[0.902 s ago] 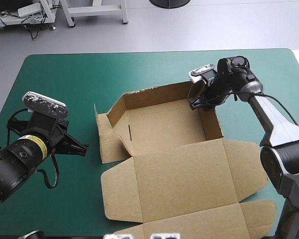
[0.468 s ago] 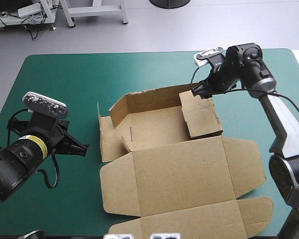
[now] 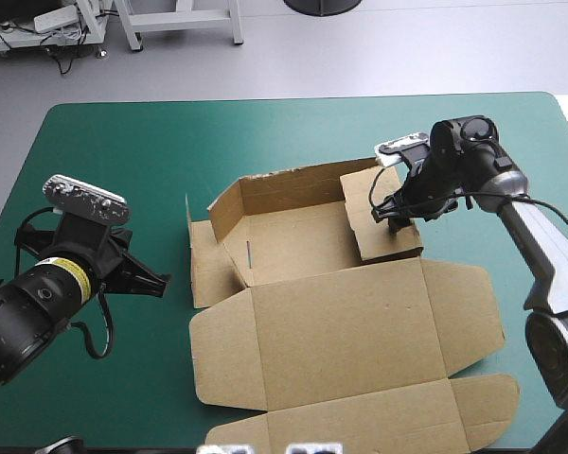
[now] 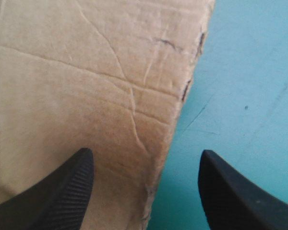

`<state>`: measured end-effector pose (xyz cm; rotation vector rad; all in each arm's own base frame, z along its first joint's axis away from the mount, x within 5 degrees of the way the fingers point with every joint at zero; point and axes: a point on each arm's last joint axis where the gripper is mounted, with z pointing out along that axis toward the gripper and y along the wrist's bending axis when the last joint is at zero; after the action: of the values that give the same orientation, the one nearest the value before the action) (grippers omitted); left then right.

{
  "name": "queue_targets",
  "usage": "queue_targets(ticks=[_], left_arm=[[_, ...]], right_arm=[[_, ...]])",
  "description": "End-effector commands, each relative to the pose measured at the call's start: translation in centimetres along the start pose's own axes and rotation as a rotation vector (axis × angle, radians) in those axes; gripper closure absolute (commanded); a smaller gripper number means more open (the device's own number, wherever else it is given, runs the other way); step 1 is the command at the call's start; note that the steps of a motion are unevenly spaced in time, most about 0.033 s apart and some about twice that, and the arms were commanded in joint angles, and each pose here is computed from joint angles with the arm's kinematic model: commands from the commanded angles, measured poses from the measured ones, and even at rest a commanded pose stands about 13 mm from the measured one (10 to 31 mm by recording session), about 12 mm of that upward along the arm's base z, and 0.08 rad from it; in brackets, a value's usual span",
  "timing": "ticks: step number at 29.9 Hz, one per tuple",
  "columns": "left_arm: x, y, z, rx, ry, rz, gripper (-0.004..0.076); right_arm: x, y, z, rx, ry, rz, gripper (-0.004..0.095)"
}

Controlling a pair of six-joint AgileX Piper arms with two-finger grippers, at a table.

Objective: Fold the box

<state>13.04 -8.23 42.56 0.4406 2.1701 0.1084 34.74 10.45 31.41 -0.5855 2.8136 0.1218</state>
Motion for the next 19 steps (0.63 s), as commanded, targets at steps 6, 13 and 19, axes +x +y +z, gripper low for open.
queue_targets(ticks=[6, 13, 19], left_arm=[[-0.1, 0.8, -0.8, -0.029, 0.004, -0.023, 0.0727], [0.0, 0.6, -0.8, -0.009, 0.015, -0.03, 0.0727], [0.0, 0.5, -0.8, -0.006, 0.016, -0.04, 0.0727]], right_arm=[[-1.1, -0.3, 1.1, 0.002, -0.046, 0.009, 0.0319], [-0.9, -0.4, 4.6, -0.025, 0.121, 0.02, 0.0428], [-1.8, 0.1, 3.7, -0.082, 0.068, -0.015, 0.0917]])
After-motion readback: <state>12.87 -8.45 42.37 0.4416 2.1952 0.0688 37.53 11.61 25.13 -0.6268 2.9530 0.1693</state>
